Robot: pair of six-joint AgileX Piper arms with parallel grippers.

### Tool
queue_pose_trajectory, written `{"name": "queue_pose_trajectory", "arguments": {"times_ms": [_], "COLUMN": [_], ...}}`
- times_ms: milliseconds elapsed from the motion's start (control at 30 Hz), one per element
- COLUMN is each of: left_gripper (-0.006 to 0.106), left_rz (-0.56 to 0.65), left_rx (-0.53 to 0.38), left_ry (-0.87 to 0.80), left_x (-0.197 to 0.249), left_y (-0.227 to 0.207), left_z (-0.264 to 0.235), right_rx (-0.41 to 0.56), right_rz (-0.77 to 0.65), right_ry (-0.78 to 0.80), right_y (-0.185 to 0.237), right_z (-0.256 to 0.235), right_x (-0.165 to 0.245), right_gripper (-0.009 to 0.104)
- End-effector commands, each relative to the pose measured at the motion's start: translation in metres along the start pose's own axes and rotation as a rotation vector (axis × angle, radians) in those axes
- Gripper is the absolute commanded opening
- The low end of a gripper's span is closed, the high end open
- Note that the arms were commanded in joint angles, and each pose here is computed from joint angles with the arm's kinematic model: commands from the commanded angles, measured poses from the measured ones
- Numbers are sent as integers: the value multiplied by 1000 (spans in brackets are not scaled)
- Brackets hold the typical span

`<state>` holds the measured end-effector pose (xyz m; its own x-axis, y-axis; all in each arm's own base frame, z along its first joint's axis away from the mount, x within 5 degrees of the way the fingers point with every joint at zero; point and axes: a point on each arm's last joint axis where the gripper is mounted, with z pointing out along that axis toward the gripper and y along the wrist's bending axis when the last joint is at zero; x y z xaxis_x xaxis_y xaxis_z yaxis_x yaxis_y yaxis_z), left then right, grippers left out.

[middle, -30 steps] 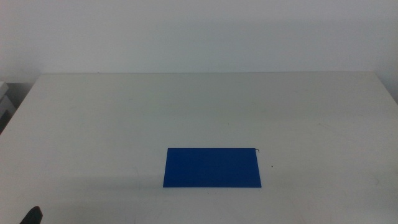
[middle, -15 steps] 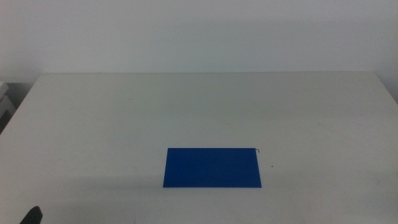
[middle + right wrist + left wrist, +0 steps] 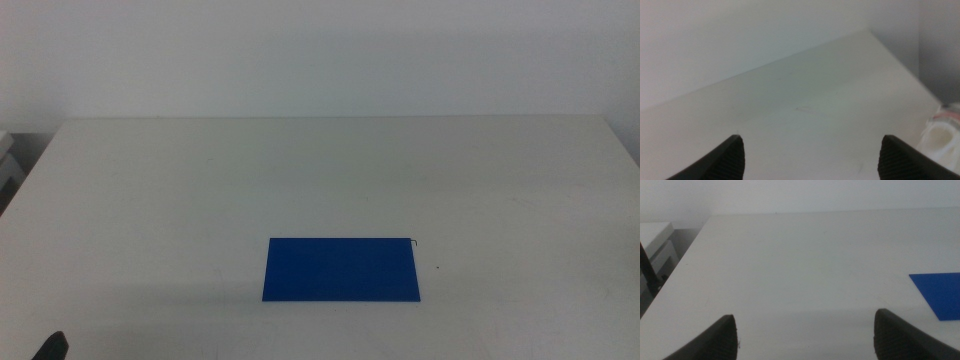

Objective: Use one arm to grab the shoe from the table and place it on the mat.

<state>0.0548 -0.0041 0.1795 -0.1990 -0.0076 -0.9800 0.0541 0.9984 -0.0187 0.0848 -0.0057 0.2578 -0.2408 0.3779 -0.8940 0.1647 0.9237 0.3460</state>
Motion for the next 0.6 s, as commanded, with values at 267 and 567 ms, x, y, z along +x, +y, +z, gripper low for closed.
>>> {"name": "queue_pose_trajectory", "arguments": {"times_ms": [267, 567], "left_gripper": [94, 94], "left_rz": [-12, -12], "left_rx": [0, 0], "left_ry": [-86, -86], "left_x": [-6, -6], "left_y": [0, 0], "left_z": [-1, -1], "right_rx": [172, 522], "right_rz": [208, 290], "right_ry": [253, 522], "right_y": [23, 31], "right_z": [14, 42], "right_x": [-68, -120], "right_gripper": [92, 92]}}
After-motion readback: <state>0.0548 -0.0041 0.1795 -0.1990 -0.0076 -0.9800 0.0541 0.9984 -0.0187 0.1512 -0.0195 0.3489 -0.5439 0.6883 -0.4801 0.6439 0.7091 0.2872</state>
